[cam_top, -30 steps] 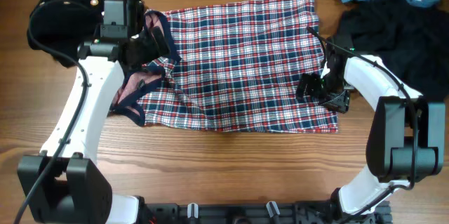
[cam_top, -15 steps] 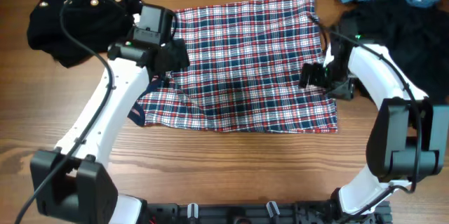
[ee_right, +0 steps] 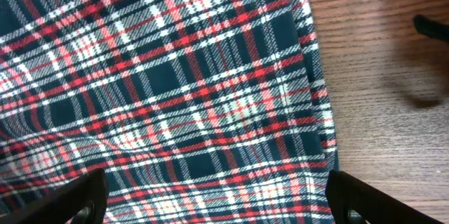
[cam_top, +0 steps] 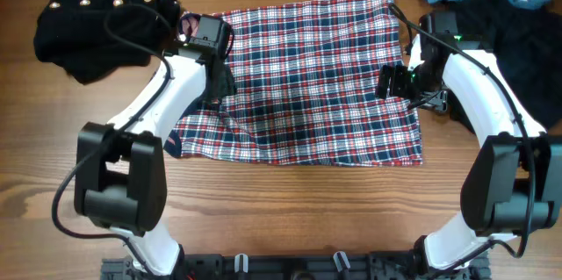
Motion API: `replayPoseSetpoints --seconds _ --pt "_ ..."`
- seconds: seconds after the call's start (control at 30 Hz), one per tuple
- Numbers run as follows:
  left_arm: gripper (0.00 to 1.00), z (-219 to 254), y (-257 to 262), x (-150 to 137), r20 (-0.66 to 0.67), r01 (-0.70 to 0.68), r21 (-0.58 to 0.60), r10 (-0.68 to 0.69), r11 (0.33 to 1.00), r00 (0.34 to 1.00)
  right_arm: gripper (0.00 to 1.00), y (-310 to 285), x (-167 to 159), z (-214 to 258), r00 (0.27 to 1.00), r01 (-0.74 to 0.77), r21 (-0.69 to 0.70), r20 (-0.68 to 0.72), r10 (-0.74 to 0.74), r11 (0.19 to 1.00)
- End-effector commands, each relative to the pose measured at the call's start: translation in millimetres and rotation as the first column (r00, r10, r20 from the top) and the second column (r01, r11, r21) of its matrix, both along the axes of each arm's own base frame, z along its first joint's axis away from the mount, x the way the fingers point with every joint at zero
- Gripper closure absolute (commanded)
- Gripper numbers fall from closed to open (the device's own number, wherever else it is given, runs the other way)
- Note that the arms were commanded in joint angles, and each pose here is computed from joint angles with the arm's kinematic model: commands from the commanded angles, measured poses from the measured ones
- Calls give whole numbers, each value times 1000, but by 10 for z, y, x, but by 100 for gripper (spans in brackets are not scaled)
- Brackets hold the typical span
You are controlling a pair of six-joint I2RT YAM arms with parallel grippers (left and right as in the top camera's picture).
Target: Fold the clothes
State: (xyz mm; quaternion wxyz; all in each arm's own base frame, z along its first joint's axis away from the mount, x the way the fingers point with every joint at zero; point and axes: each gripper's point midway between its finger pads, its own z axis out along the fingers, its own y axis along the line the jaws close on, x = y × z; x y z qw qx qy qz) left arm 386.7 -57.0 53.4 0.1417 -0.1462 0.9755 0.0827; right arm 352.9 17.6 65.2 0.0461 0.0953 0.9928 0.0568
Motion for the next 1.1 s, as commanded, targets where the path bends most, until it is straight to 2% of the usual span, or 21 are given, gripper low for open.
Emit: replayPoseSetpoints --seconds 0.0,0.2,0.3,0.43,0.5,0.53,0.57,0.6,0.73,0.87,1.07 --pt "20 -35 -48 143 53 -89 -49 91 995 994 0 20 77 133 999 -14 14 46 13 1000" --pt "36 -137 -139 294 87 -84 -93 93 992 992 0 21 70 132 999 -13 15 43 13 1000" --pt "41 -215 -140 296 75 -86 -89 92 992 993 0 26 70 133 999 -14 18 43 13 1000" --pt "42 -277 -127 289 62 -88 -82 94 993 994 0 33 71 134 999 -14 22 44 13 1000" --pt "48 -259 -97 344 86 -95 -79 102 992 991 0 33 69 133 999 -14 22 43 13 1000" --pt "52 -252 -88 369 95 -97 -82 105 992 990 0 33 70 134 999 -14 22 44 13 1000" --pt "60 -246 -71 393 104 -102 -86 111 991 988 0 33 70 134 999 -14 22 44 13 1000" --pt "79 -240 -36 416 111 -110 -88 120 990 987 0 33 69 133 999 -14 22 43 13 1000" --pt "96 -234 56 446 118 -132 -91 142 987 983 0 33 72 134 999 -14 22 44 13 1000" --pt "96 -108 131 596 173 -139 -106 156 985 972 0 34 78 133 999 -14 23 46 13 1000" --pt "96 464 329 957 312 -135 -121 166 984 935 0 59 75 137 999 -16 37 46 14 999"
